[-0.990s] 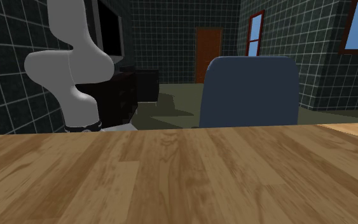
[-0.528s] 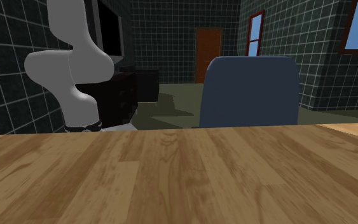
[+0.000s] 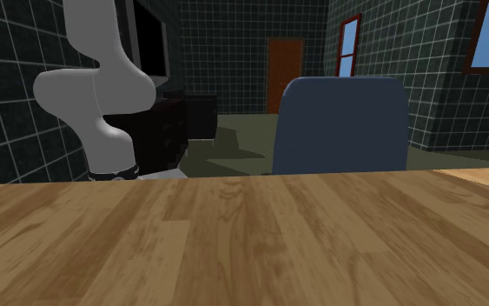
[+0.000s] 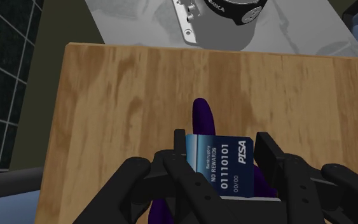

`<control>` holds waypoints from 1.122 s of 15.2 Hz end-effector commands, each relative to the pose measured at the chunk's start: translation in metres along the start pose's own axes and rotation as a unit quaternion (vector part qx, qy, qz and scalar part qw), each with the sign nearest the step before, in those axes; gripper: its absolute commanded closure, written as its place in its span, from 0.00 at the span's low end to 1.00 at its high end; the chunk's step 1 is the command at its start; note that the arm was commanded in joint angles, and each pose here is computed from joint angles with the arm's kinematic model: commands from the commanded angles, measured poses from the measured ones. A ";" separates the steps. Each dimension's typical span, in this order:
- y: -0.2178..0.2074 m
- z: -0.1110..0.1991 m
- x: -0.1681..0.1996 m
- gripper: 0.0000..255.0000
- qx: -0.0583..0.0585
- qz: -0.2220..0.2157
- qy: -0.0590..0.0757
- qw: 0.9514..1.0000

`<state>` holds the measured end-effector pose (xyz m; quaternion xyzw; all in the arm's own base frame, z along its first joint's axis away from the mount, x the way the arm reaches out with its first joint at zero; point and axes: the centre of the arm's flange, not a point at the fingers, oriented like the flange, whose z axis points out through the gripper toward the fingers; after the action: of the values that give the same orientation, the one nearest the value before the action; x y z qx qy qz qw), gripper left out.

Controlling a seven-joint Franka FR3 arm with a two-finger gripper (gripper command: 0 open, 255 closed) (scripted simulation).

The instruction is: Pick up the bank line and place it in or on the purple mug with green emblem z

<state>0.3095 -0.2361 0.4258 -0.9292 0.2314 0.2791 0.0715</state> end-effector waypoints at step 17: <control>-0.001 -0.033 0.003 0.00 0.000 0.000 0.000 1.000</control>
<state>0.3216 -0.2405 0.4380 -0.9294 0.2316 0.2784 0.0712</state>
